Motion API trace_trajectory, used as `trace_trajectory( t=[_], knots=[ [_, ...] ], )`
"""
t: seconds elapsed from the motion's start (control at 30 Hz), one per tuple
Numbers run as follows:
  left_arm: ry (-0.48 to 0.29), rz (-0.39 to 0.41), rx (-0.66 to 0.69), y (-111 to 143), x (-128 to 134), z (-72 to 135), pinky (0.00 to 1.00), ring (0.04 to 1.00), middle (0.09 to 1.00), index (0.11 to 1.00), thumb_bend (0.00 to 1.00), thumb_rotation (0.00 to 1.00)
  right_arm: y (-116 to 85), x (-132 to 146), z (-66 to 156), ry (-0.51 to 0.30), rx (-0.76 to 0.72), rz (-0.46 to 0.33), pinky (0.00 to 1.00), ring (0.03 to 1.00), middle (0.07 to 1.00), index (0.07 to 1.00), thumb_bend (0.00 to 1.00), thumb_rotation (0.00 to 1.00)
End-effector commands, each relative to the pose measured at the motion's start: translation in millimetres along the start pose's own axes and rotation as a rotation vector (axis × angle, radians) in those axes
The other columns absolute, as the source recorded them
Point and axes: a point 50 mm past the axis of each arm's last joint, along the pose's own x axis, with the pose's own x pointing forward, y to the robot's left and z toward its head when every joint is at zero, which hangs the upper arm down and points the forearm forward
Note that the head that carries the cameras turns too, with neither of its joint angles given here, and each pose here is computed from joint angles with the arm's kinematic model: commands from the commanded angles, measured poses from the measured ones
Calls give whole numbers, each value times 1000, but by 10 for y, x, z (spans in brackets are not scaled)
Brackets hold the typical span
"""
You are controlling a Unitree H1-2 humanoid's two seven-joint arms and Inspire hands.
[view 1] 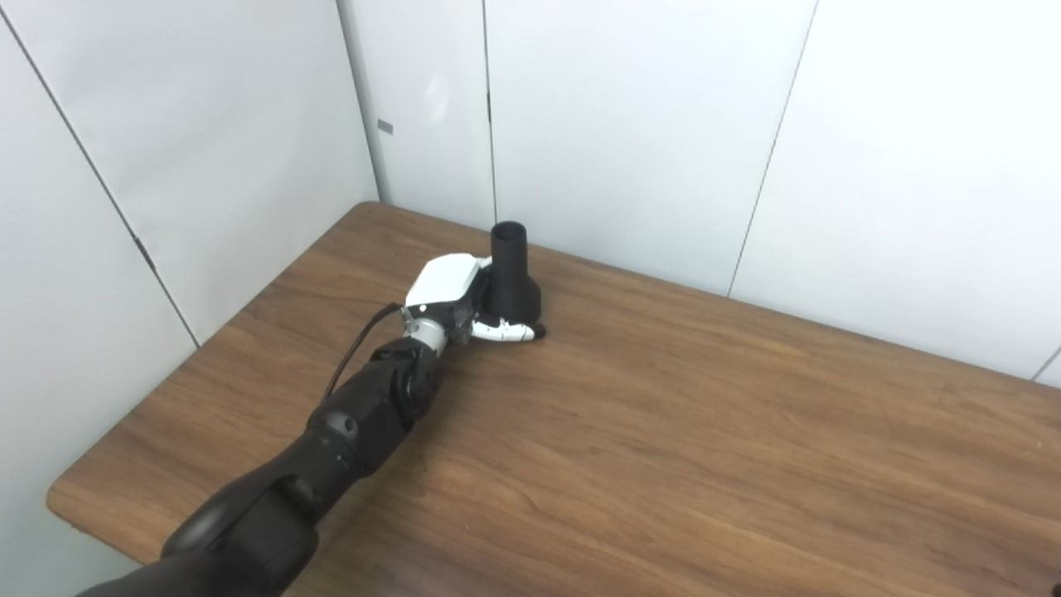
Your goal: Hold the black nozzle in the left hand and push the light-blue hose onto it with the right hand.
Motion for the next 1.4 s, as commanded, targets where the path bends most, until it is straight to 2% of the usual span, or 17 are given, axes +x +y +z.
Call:
trace_trajectory(
  t=[0.0, 0.23, 0.33, 0.4, 0.43, 0.47, 0.5, 0.57, 0.6, 0.63, 0.7, 0.73, 0.87, 0.9, 1.0, 1.3, 1.37],
  knots=[
    [28, -63, 12, -104, -83, -106, 1000, 881, 817, 772, 1000, 281, -35, 34, 176, -76, -12, 12, 489, 615, 628, 576, 509, 428],
    [-5, -53, -8, -78, -92, -39, 1000, 842, 756, 694, 1000, 344, -31, 34, 182, -69, -25, 5, 498, 621, 634, 581, 505, 434],
    [-50, -22, -3, -113, -125, 9, 1000, 772, 673, 633, 1000, 280, -28, 25, 190, -73, -31, 9, 488, 615, 629, 576, 507, 431],
    [-82, -6, -18, -151, -149, 30, 1000, 694, 605, 593, 929, 179, -26, 19, 193, -80, -33, 11, 485, 611, 627, 576, 509, 433],
    [-107, 15, -30, -168, -167, 50, 985, 664, 577, 543, 731, 123, -25, 17, 197, -81, -33, 12, 483, 610, 626, 575, 506, 434],
    [-126, 31, -41, -190, -183, 67, 947, 617, 531, 522, 630, 63, -24, 16, 199, -80, -31, 12, 479, 606, 623, 574, 507, 433],
    [-154, 41, -36, -216, -201, 83, 558, 466, 494, 513, 567, 25, -23, 16, 202, -80, -33, 12, 476, 603, 620, 572, 504, 431],
    [-197, 55, -30, -265, -227, 109, 529, 445, 476, 511, 521, 6, -21, 16, 206, -80, -39, 14, 471, 598, 615, 568, 504, 435],
    [-202, 50, -21, -288, -240, 131, 476, 423, 473, 516, 512, 3, -19, 15, 210, -77, -40, 13, 470, 596, 614, 567, 510, 442],
    [-207, 50, -14, -314, -252, 152, 343, 430, 451, 518, 507, 1, -18, 13, 213, -77, -37, 12, 468, 594, 613, 565, 523, 447],
    [-226, 53, 8, -372, -275, 198, 178, 235, 433, 521, 516, 0, -17, 10, 219, -76, -30, 11, 463, 589, 608, 562, 544, 446],
    [-233, 52, 10, -405, -284, 218, 154, 207, 434, 521, 518, 0, -21, 10, 217, -77, -33, 11, 460, 588, 607, 560, 550, 446],
    [-251, 39, -6, -522, -333, 294, 127, 183, 414, 522, 517, 0, -33, 4, 220, -77, -42, 11, 455, 584, 604, 553, 571, 463],
    [-255, 34, -16, -555, -350, 317, 124, 180, 449, 500, 522, 0, -33, 2, 222, -78, -42, 13, 458, 585, 605, 555, 572, 465],
    [-267, 14, -29, -643, -385, 356, 118, 170, 470, 486, 525, 0, -23, -4, 229, -81, -42, 15, 465, 589, 610, 559, 561, 460],
    [-310, -45, -65, -922, -554, 421, 117, 170, 471, 484, 526, 0, 25, -20, 245, -80, -40, 20, 476, 600, 618, 567, 528, 448],
    [-322, -47, -75, -962, -589, 436, 142, 201, 473, 484, 525, 0, 40, -28, 253, -79, -45, 19, 472, 594, 616, 566, 527, 450]
  ],
)
